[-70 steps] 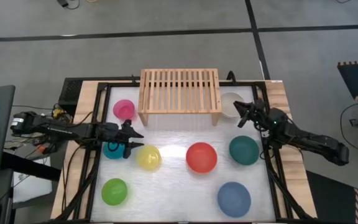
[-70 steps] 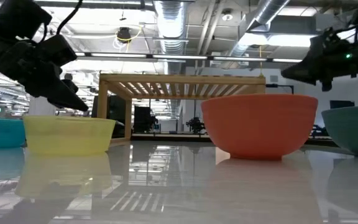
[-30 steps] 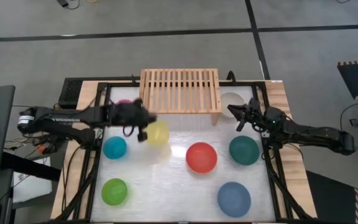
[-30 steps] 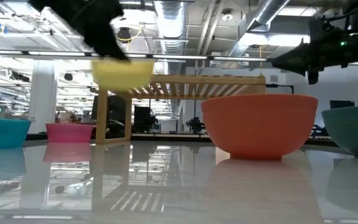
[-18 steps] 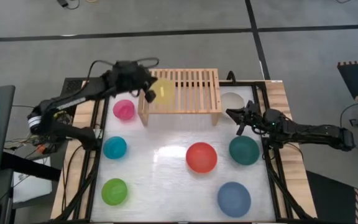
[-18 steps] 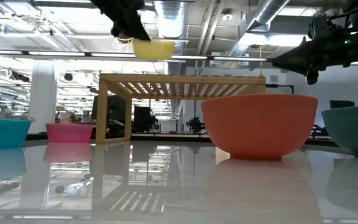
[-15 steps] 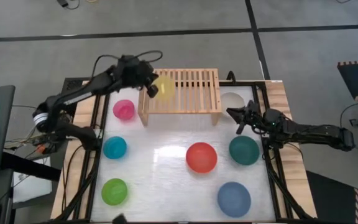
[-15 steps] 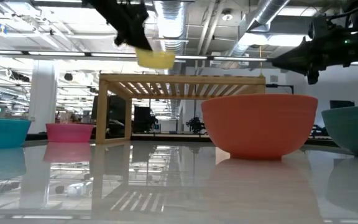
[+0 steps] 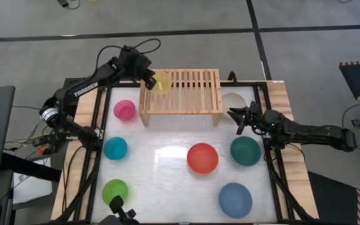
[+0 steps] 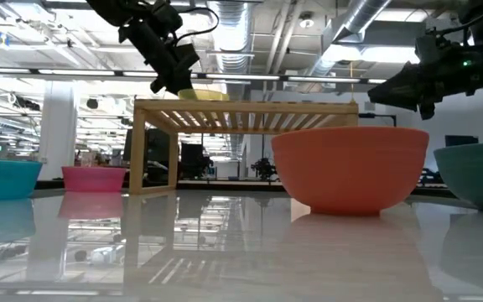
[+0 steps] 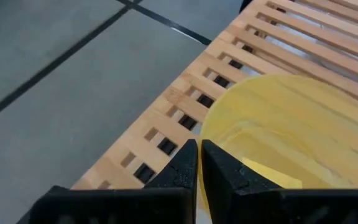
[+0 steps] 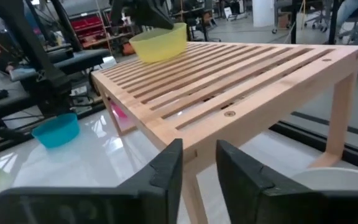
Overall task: Place and stack bowls onto a shelf
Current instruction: Put the yellow bowl on the shelf, then put the white bowl on the shelf
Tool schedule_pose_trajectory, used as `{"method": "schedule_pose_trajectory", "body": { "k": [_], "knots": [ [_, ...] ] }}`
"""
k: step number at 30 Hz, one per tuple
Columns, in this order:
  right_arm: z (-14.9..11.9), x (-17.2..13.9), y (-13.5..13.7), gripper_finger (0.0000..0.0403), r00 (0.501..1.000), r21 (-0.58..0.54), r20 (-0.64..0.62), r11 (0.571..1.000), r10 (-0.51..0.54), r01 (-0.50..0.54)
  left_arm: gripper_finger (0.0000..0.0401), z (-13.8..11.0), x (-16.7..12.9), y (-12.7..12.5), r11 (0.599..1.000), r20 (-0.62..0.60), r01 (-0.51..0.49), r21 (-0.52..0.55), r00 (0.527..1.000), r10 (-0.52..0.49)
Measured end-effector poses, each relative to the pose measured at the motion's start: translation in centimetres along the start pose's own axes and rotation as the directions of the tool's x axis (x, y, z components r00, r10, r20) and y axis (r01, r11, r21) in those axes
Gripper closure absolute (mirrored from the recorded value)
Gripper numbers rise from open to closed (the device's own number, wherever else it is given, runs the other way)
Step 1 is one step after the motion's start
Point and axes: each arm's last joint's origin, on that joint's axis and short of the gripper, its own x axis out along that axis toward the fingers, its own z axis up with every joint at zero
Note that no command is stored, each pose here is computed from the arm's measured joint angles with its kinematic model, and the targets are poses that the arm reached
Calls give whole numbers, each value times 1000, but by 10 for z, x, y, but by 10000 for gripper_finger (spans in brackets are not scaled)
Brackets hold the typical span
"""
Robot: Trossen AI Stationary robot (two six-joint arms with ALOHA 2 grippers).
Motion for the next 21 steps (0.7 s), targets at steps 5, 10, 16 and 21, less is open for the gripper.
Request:
{"method": "schedule_pose_trajectory", "body": {
  "k": [5, 10, 16, 21],
  "knots": [
    [-2, 0, -4, 222, 994, 70, 3, 991, -113, 113, 348, 2, -3, 1, 1000, 11, -2, 15, 1000, 1],
    [-10, -1, -9, 204, 973, 101, -62, 968, -225, 230, 276, 2, -4, 0, 1000, 16, -4, 21, 1000, 3],
    [-10, -3, -14, 210, 929, 66, -27, 927, -368, 369, 228, 20, -31, -4, 1000, 124, -7, 28, 992, 4],
    [11, -3, -18, 220, 871, 22, 37, 871, -490, 490, 227, 35, -68, -22, 998, 271, 19, 61, 962, -35]
  ]
}}
